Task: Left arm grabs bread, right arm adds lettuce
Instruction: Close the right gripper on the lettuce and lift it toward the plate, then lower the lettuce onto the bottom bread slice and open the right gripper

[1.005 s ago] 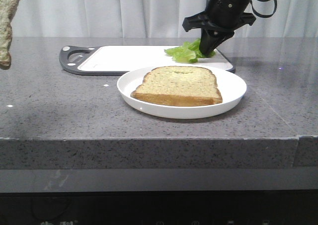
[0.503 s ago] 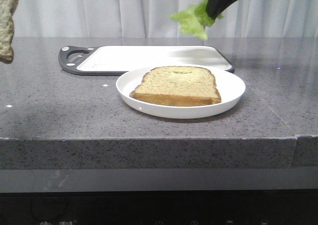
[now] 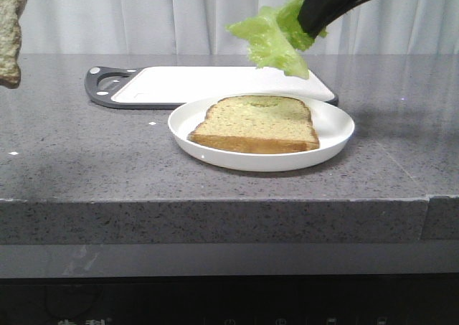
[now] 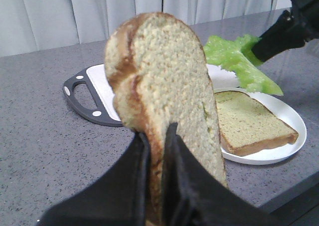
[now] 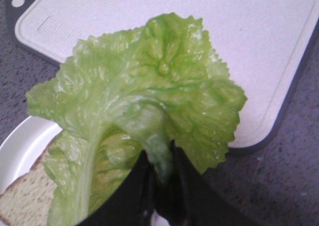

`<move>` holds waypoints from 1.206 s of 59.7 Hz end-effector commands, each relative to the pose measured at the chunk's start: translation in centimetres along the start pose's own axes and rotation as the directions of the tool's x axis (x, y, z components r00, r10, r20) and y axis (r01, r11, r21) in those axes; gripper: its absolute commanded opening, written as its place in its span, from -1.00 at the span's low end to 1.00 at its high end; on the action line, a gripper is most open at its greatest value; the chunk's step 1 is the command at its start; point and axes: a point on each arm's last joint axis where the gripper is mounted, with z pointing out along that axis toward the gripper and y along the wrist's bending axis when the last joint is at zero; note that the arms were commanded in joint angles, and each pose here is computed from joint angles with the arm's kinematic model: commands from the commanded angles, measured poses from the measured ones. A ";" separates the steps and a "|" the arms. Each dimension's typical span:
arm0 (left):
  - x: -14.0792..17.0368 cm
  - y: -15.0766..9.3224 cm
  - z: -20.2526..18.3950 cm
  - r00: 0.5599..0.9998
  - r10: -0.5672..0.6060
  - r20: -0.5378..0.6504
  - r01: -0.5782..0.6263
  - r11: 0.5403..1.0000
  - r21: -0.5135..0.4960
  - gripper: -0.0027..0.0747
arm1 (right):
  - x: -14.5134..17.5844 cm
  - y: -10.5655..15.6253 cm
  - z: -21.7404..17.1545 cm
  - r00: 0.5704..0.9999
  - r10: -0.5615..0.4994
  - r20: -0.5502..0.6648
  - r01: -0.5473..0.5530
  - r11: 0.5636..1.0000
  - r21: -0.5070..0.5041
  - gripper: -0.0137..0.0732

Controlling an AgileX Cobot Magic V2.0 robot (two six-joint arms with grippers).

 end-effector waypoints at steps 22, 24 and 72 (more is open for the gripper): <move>-1.7 -0.2 -0.3 0.994 -0.012 0.109 0.010 1.000 0.023 -0.98 | 1.2 0.8 0.1 0.992 0.121 -0.027 -0.123 0.989 -0.078 -0.82; -1.7 -0.2 -0.3 0.994 -0.012 0.109 0.010 1.000 0.023 -0.98 | 1.3 0.9 0.2 0.992 0.118 -0.043 -0.121 0.989 -0.081 -0.82; -1.7 -0.2 -0.3 0.994 -0.010 0.109 0.008 1.000 0.022 -0.98 | 1.2 0.9 -0.4 0.993 0.116 -0.036 -0.119 0.989 -0.084 0.33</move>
